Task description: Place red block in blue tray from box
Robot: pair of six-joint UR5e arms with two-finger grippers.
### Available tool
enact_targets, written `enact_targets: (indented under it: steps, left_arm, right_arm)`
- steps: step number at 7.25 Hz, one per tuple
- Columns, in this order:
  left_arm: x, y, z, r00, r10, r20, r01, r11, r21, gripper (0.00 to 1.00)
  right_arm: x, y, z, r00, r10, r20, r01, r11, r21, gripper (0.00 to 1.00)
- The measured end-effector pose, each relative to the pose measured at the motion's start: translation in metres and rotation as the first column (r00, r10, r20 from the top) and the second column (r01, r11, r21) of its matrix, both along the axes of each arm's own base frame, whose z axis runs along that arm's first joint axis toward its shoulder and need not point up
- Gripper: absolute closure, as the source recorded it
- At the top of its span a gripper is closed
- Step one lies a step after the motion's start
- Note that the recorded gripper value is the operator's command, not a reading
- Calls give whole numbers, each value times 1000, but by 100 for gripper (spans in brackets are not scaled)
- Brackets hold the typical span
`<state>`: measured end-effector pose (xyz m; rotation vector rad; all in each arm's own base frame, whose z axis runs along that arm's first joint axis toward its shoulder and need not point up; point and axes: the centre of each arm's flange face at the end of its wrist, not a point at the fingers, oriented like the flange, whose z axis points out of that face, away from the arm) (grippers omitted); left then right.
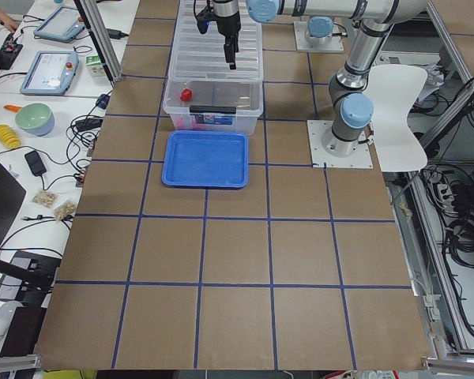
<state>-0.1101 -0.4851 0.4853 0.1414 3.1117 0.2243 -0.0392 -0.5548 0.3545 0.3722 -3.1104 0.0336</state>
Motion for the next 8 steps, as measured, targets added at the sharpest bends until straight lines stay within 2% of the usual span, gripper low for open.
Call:
enact_targets:
  steps: [2, 4, 6, 8]
  left_arm:
    - [1, -5, -2, 1000, 7, 0, -7, 1000, -17, 0]
    - [1, -9, -10, 1000, 16, 0, -16, 1000, -8, 0]
    - [2, -20, -41, 1000, 21, 5, -21, 1000, -5, 0]
    - [2, -33, -84, 1000, 22, 8, -22, 999, -39, 0]
  right_arm:
    - [-24, 2, 1, 999, 32, -3, -32, 999, 0, 0]
    - [-54, 6, 2, 999, 34, -6, -34, 999, 0, 0]
    - [-82, 12, 4, 1000, 13, -9, -13, 1000, -3, 0]
    - [-100, 18, 5, 1000, -14, -3, 14, 1000, -5, 0]
